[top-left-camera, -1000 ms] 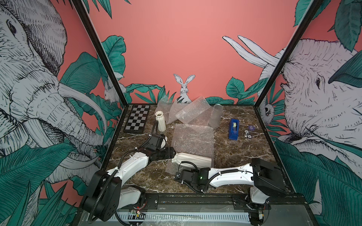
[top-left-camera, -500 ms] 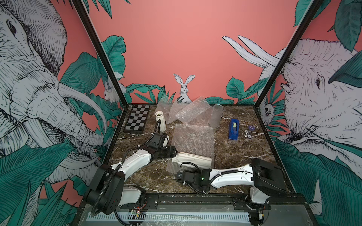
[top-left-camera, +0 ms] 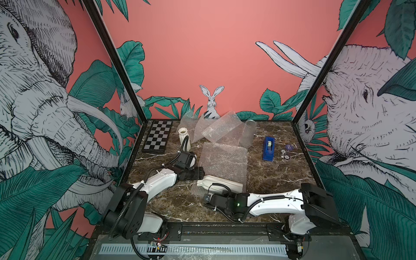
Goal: Wrap vases in bubble wrap
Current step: Place the vase in bubble wrap, then wrap the vase in bubble wrap.
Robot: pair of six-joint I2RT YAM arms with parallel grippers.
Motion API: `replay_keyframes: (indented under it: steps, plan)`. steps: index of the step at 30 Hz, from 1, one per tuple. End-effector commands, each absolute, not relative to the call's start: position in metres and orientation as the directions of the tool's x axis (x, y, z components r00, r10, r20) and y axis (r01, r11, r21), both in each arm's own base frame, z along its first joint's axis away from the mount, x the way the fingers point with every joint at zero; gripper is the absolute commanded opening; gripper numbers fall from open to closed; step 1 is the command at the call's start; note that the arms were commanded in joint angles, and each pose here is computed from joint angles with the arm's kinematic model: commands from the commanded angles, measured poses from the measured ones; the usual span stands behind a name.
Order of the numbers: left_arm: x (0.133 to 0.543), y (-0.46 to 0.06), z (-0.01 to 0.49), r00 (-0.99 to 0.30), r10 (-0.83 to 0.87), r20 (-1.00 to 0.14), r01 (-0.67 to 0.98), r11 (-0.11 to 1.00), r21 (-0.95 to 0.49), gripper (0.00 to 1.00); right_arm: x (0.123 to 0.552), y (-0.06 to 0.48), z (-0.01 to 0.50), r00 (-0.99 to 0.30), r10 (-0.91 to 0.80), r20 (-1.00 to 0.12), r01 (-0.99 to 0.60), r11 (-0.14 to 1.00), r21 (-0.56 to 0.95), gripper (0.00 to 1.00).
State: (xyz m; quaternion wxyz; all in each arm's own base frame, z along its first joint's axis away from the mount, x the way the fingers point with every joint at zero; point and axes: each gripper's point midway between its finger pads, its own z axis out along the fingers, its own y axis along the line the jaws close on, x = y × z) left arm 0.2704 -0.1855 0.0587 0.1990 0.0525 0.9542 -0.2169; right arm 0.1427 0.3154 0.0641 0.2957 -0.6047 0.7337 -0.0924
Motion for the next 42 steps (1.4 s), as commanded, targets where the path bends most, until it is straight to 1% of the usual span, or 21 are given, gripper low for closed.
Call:
replay_keyframes:
  steps: [1, 11, 30, 32, 36, 39, 42]
  plan:
    - [0.271, -0.185, 0.060, -0.912, 0.044, -0.407, 0.203, 0.912, -0.356, 0.80, 0.152, 0.317, 0.083, -0.097, -0.926, -0.365, -0.794, 0.293, -0.532, 0.00]
    - [0.269, -0.188, 0.056, -0.910, 0.068, -0.409, 0.219, 0.917, -0.334, 0.80, 0.168, 0.311, 0.097, -0.143, -0.897, -0.418, -0.756, 0.371, -0.539, 0.00]
    - [0.272, -0.191, 0.055, -0.907, 0.081, -0.414, 0.229, 0.919, -0.321, 0.80, 0.192, 0.303, 0.100, -0.170, -0.894, -0.415, -0.684, 0.410, -0.603, 0.00]
    - [0.272, -0.191, 0.055, -0.906, 0.082, -0.414, 0.229, 0.920, -0.319, 0.80, 0.195, 0.302, 0.098, -0.171, -0.897, -0.408, -0.678, 0.408, -0.612, 0.03]
    - [0.273, -0.191, 0.056, -0.905, 0.082, -0.417, 0.230, 0.920, -0.318, 0.80, 0.199, 0.301, 0.098, -0.171, -0.901, -0.398, -0.659, 0.405, -0.634, 0.13]
    - [0.273, -0.190, 0.056, -0.905, 0.082, -0.417, 0.228, 0.921, -0.315, 0.80, 0.202, 0.300, 0.099, -0.169, -0.902, -0.397, -0.646, 0.406, -0.647, 0.16]
    - [0.274, -0.190, 0.058, -0.904, 0.084, -0.420, 0.231, 0.921, -0.313, 0.80, 0.205, 0.298, 0.101, -0.166, -0.903, -0.397, -0.631, 0.407, -0.660, 0.24]
